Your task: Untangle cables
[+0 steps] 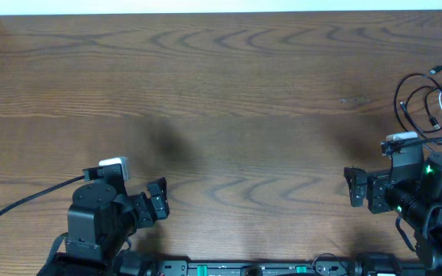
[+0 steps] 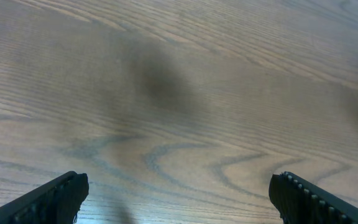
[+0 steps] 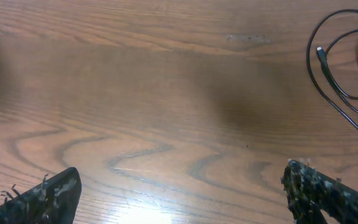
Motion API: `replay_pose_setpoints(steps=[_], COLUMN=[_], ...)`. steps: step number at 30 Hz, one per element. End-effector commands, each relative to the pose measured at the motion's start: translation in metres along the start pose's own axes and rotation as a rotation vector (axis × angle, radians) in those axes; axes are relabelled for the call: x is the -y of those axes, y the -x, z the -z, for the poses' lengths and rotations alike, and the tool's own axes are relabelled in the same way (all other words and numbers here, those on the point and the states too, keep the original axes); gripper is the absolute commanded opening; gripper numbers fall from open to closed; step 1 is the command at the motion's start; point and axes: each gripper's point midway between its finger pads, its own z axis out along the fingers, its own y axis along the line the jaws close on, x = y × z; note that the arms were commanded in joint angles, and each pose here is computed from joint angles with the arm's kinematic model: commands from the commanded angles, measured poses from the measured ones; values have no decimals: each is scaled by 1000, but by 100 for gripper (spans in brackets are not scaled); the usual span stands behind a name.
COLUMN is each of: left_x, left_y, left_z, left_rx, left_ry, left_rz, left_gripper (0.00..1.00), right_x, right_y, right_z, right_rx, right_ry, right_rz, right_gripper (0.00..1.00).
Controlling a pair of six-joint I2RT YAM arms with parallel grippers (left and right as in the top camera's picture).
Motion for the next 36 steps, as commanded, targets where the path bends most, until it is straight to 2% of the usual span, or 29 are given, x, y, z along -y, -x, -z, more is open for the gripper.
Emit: replay_pose_setpoints(steps=[1,17,22,32,36], left_x=[-2,-2,-2,-2,-2], left_y=[-1,-1,-1,-1,-1], left_z=[-1,-1,-1,-1,-1], left_rx=[1,1,1,1,1], left_ry=[9,9,9,9,9], left_rz=[-13,-14,-13,-14,-13], left_gripper=[98,98,98,98,98], right_x=[1,1,13,15,18], right_y=[-2,-3,-4,-11,-2], right_z=[-1,-1,0,2,9], right_rx=[-5,-7,-14,-39,24], right_ry=[-9,-9,-78,-93,-118], right_rz=[7,7,7,4,45], right_gripper=[99,99,99,99,99])
